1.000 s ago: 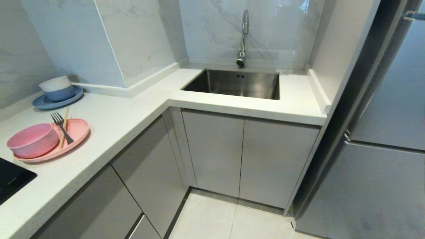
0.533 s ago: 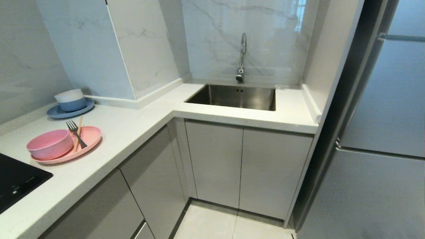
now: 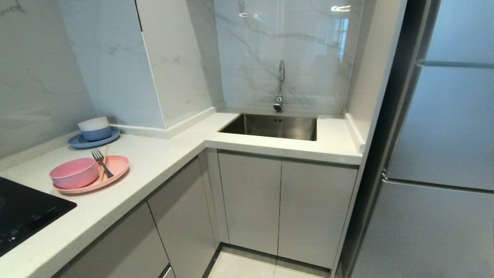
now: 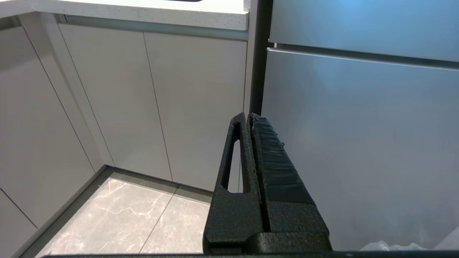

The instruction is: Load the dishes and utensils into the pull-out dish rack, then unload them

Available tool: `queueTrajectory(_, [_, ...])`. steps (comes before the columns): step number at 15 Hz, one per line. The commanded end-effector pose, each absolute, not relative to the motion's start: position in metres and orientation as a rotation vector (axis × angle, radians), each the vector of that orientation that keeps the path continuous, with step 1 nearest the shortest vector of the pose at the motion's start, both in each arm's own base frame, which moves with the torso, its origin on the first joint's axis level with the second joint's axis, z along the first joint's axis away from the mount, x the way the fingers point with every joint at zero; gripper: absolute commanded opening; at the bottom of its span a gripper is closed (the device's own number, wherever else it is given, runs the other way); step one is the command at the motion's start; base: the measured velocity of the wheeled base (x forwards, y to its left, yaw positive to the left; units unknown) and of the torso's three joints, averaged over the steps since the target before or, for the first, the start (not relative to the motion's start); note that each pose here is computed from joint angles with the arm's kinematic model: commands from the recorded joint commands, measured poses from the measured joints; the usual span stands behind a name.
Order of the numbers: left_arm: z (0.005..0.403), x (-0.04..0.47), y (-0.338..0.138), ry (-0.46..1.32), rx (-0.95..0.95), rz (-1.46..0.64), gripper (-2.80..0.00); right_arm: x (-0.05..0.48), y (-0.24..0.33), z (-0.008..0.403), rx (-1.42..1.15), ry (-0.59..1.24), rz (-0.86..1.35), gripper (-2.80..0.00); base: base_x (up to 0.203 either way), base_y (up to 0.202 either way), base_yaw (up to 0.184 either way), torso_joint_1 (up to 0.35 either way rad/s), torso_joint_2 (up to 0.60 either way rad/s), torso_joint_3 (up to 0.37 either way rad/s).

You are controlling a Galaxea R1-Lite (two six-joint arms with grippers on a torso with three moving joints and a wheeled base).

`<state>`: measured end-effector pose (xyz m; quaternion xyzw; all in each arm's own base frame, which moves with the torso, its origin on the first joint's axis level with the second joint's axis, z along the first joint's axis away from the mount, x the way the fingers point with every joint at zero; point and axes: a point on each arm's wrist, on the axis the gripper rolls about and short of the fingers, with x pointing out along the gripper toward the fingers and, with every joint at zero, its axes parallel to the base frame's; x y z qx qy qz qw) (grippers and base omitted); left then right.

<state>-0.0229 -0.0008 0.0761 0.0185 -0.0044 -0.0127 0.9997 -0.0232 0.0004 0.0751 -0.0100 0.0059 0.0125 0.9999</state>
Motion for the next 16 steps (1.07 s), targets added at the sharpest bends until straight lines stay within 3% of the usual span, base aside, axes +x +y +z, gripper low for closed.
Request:
queueTrajectory(1, [0.0744,-0.0223,-0.0008,0.000,0.037,-0.025,-2.80,-0.0232,0.0004,0.0750,-0.020,0.012,0.026,-2.80,0.000,0.000,0.000,0.007,0.00,0.038])
queueTrajectory(16, [0.0744,-0.0223,-0.0008,0.000,0.037,-0.025,-2.80,-0.0232,-0.0002,0.0755,0.034,0.008,-0.003,-2.80,0.000,0.000,0.000,0.000,0.00,0.000])
